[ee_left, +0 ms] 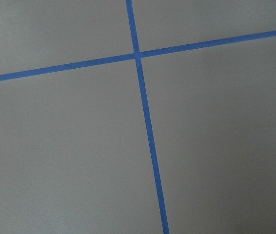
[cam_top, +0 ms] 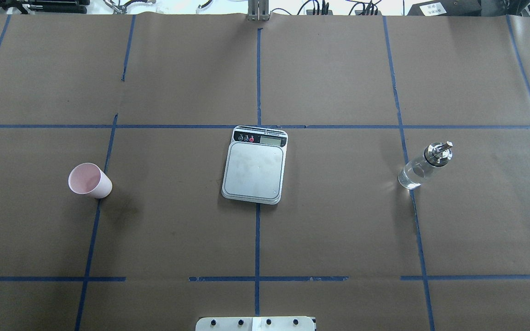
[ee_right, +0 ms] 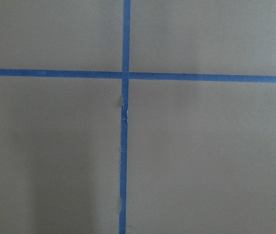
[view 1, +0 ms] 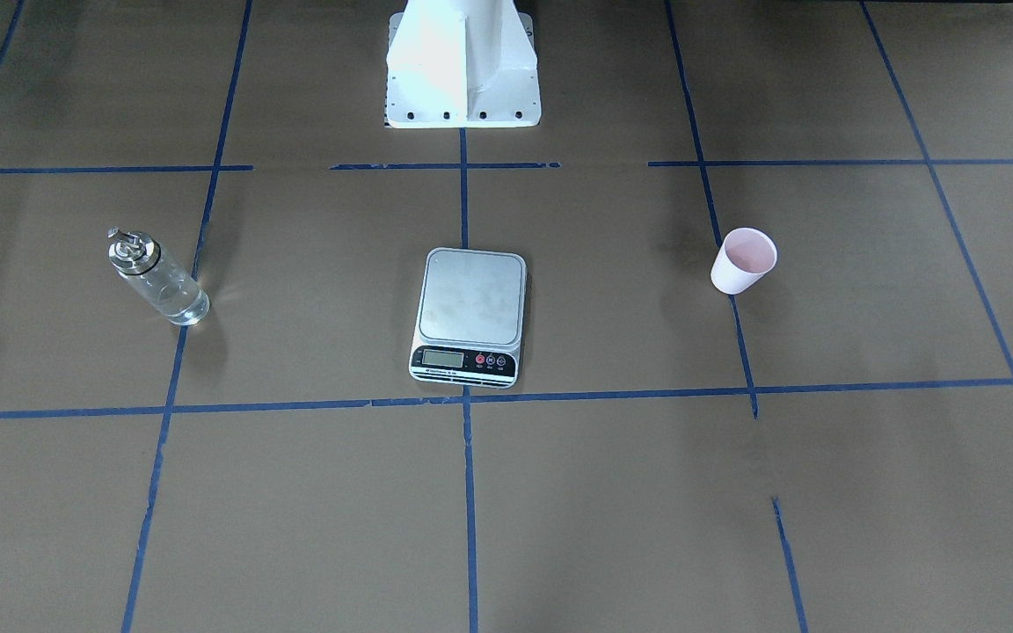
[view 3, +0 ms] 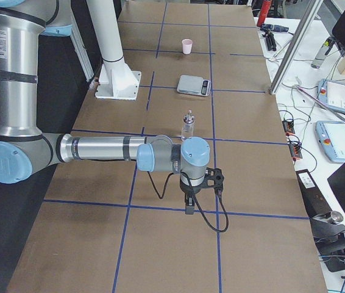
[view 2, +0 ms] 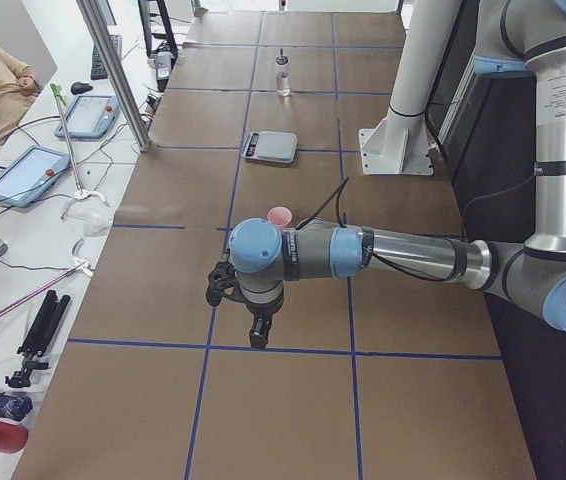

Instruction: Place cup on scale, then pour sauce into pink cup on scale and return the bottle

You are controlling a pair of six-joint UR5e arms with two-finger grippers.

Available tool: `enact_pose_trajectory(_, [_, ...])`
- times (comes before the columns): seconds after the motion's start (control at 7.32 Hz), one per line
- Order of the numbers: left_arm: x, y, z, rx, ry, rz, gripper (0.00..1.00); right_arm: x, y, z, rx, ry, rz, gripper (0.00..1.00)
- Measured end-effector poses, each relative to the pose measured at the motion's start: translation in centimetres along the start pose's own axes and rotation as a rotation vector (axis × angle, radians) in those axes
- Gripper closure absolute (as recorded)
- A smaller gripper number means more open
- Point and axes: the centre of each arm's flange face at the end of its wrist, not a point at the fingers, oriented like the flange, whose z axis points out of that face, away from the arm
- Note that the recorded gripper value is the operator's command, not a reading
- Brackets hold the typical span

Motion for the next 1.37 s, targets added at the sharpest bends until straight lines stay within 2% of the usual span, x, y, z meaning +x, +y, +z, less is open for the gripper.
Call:
enact_pose_trajectory(0.41, [0.6,-0.5,-0.6,0.046,-0.015,0.053,0.00,-1.9,-0.6,1.0,-0.019,-0.003,-0.041,0.00])
enact_pose_trajectory(0.68, [0.7,-1.0,-1.2,0.085,-0.086,0.111,0.00,-4.5,-1.2,1.3,-0.025,-0.006,-0.095,0.00])
enact_pose_trajectory(0.82, [1.0,-1.5,-1.7,0.122,-0.113,0.151,0.00,-6.1,-1.5,0.3,0.000,-0.010,-0.125,0.00])
enact_pose_trajectory(0.96, [1.6,-2.1,-2.4,0.179,-0.134,0.211,0.00,-7.8,-1.9,-1.1,0.048,-0.015,-0.171,0.00])
enact_pose_trajectory(1.23, [3.8,-5.0,-4.9,0.383,-0.188,0.419,0.00,-10.5,-3.5,-3.7,0.191,-0.028,-0.294,0.00])
enact_pose_trajectory(1.37, [4.6,-6.2,-5.4,0.463,-0.195,0.491,0.00,-11.4,-4.0,-4.4,0.243,-0.035,-0.341,0.00])
